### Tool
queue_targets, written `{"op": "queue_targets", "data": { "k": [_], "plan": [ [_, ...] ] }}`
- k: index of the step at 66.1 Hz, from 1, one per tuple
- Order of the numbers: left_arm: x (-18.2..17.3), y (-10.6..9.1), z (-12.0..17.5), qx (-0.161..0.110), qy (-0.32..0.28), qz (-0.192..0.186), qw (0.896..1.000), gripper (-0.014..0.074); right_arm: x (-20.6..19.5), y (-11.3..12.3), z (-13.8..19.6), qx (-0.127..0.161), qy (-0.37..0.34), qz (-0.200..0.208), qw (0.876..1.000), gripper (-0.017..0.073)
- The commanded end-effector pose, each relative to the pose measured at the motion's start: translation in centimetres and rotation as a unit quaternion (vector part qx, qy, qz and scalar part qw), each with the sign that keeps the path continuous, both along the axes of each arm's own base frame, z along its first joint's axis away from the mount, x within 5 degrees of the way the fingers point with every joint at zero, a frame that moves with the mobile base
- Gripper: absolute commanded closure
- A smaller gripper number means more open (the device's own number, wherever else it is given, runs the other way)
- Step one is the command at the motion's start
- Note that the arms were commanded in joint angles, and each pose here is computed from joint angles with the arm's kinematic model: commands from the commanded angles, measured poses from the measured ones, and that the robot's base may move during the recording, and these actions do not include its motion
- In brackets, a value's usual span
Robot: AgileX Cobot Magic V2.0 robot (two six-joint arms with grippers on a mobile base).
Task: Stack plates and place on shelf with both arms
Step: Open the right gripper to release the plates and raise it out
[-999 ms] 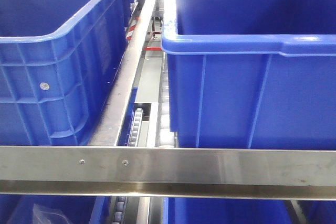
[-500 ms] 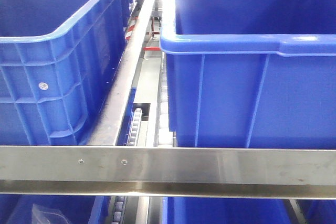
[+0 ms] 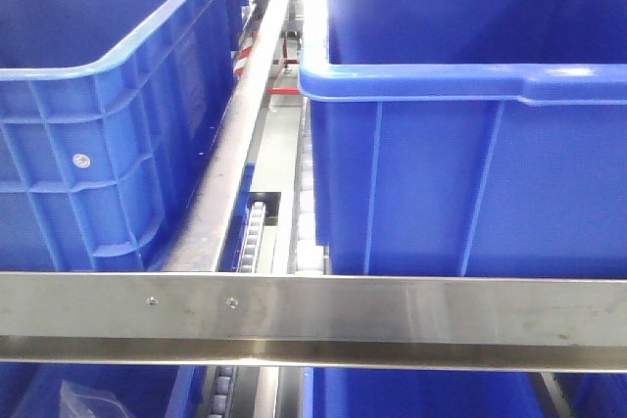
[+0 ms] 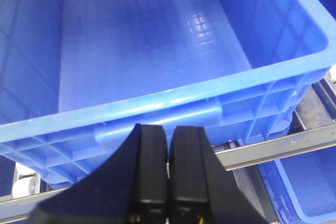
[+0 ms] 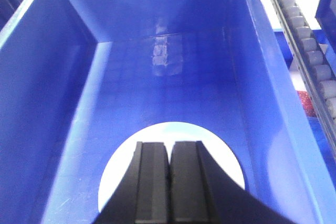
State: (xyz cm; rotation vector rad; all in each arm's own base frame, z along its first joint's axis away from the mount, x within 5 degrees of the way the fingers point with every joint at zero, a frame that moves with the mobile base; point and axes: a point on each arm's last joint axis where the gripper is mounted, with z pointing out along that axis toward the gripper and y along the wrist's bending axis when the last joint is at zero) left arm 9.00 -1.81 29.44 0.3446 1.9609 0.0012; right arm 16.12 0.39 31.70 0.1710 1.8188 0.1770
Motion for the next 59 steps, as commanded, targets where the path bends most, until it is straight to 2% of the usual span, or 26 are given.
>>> {"op": "queue_targets", "data": {
  "k": [1, 11, 26, 43, 59],
  "plan": [
    [0.2, -0.3, 1.4, -0.013, -0.042, -0.015, 0.999, 0.0510, 0.2, -0.2, 1.7, -0.003, -0.055, -0.006, 0.998, 0.0510],
    [0.2, -0.3, 1.4, -0.013, -0.042, -0.015, 0.999, 0.0510, -0.1, -0.1, 1.4, -0.002, -0.041, -0.004, 0.999, 0.0510],
    [0.2, -0.3, 1.4, -0.013, -0.042, -0.015, 0.999, 0.0510, -4.4, -0.2, 0.2, -0.001, -0.085, -0.004, 0.996, 0.0510],
    [0.2, -0.3, 1.4, -0.013, -0.042, -0.015, 0.999, 0.0510, -8.9, -0.3, -6.4, -0.001, -0.127, -0.007, 0.992, 0.0510],
    [0.2, -0.3, 1.4, -0.013, -0.042, -0.015, 0.999, 0.0510, -10.6, -0.3, -11.4, -0.001, -0.164, -0.010, 0.986, 0.0510]
  ]
}}
